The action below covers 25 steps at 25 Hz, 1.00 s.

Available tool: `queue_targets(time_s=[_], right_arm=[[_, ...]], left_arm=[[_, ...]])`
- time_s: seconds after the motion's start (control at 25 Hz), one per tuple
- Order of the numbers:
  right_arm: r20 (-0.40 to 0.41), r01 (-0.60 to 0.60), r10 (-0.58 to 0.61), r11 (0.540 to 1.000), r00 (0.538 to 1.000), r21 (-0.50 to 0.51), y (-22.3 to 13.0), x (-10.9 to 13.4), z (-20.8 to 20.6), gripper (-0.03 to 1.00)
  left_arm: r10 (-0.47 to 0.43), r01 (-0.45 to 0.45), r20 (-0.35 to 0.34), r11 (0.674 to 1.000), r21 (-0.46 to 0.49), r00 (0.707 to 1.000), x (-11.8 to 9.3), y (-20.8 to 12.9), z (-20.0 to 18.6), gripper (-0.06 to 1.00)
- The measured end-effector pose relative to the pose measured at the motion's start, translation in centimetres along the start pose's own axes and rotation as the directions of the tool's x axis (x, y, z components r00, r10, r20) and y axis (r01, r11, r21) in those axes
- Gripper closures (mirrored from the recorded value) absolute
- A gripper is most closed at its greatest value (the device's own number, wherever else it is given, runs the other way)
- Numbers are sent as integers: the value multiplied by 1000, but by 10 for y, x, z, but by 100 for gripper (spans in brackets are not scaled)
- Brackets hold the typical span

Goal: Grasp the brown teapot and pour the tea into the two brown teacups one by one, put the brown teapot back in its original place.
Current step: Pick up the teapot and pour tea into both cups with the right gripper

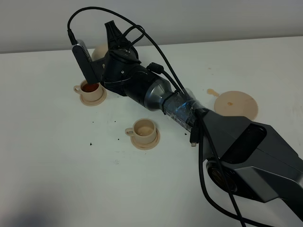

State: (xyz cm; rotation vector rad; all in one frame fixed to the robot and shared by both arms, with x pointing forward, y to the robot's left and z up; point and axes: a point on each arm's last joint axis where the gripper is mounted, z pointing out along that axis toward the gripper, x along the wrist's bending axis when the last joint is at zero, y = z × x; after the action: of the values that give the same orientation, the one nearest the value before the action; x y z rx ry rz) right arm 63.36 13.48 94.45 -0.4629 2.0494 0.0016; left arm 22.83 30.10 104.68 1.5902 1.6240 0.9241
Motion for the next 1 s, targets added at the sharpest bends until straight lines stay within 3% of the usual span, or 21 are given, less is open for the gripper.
queue_targets(time_s=[0.52,0.76,1.0], right_arm=[[-147,-105,107,994,983,25,-5,13,2,85],[-238,-148,161,986,958,74,-22,9,-3,85],[-333,-183,191,981,923,56,-31,4,-11,85]], left_arm=[[0,0,0,1000,0,1000,0,0,0,57],[0,0,0,1000,0,1000,0,0,0,57],[0,0,0,1000,0,1000,0,0,0,57]])
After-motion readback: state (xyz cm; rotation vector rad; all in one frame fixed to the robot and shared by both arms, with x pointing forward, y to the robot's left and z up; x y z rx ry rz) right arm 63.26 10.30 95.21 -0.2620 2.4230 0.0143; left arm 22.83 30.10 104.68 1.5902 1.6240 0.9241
